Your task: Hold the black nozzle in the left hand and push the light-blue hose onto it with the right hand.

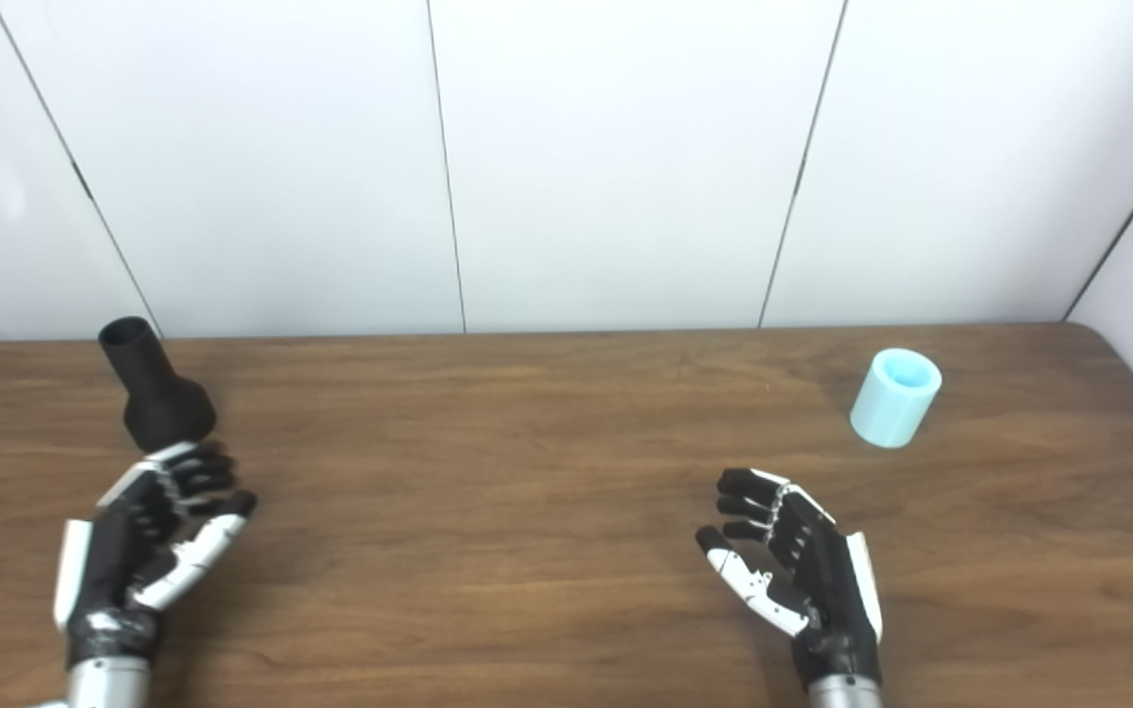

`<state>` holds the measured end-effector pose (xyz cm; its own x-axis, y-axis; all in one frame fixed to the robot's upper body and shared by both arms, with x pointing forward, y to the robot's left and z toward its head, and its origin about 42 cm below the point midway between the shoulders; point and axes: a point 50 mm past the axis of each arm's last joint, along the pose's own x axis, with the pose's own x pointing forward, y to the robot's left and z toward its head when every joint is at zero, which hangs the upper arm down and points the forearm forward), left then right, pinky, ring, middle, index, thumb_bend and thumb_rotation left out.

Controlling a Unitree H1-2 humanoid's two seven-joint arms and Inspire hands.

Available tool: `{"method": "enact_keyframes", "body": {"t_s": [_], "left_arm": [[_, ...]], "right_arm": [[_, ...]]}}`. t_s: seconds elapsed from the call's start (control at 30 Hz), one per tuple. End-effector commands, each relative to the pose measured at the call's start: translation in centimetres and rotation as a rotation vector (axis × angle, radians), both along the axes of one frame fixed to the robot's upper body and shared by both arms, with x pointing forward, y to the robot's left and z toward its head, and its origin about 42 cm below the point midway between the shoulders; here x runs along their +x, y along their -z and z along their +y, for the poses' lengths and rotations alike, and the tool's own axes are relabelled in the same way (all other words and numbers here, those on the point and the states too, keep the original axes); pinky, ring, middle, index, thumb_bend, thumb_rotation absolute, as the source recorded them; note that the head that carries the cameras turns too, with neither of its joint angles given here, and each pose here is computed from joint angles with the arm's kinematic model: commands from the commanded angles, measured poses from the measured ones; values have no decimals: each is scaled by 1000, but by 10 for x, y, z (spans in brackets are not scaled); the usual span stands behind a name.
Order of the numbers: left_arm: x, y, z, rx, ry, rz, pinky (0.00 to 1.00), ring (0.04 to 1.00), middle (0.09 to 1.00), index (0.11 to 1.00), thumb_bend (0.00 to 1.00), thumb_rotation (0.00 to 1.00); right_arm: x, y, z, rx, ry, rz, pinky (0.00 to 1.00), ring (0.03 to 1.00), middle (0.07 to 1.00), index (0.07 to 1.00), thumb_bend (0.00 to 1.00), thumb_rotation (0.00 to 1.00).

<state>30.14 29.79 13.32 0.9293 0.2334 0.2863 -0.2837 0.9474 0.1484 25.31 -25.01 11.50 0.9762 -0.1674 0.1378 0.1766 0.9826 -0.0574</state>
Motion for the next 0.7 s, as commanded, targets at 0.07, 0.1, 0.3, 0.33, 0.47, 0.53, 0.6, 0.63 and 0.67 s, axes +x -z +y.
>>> {"method": "enact_keyframes", "body": {"t_s": [0.07, 0.1, 0.3, 0.33, 0.47, 0.53, 0.6, 0.63, 0.67], "left_arm": [[-1, 2, 5, 31, -68, 11, 651, 697, 703, 772, 812, 180], [0, 1, 6, 39, -84, 8, 679, 715, 717, 790, 816, 175], [15, -3, 15, 78, -200, 31, 705, 737, 755, 841, 860, 195], [18, -3, 15, 74, -212, 33, 691, 727, 754, 843, 873, 203], [29, -2, 13, 80, -251, 30, 687, 725, 761, 844, 892, 174], [37, -3, 9, 104, -290, 49, 670, 716, 757, 839, 906, 143], [45, -5, 4, 152, -328, 77, 647, 709, 763, 846, 913, 140], [48, -5, 2, 180, -343, 92, 637, 712, 772, 850, 918, 154], [50, -5, 0, 197, -354, 101, 629, 713, 779, 854, 920, 167]], "right_arm": [[5, -10, -4, -2, 1, -76, 606, 672, 687, 662, 285, 153], [6, -10, -5, -1, 1, -74, 606, 673, 688, 663, 285, 158], [12, -5, -12, 20, -1, -80, 610, 685, 694, 667, 272, 85], [14, -4, -14, 21, -1, -81, 614, 690, 699, 672, 269, 47], [20, 1, -23, 20, 4, -85, 639, 704, 709, 675, 259, 2], [24, 4, -30, 15, 11, -89, 655, 710, 712, 676, 255, 0], [28, 7, -36, 13, 17, -86, 676, 723, 722, 683, 246, 0], [30, 8, -39, 15, 19, -85, 688, 730, 726, 687, 241, 1], [32, 10, -41, 17, 20, -84, 691, 731, 727, 690, 238, 9]]}}
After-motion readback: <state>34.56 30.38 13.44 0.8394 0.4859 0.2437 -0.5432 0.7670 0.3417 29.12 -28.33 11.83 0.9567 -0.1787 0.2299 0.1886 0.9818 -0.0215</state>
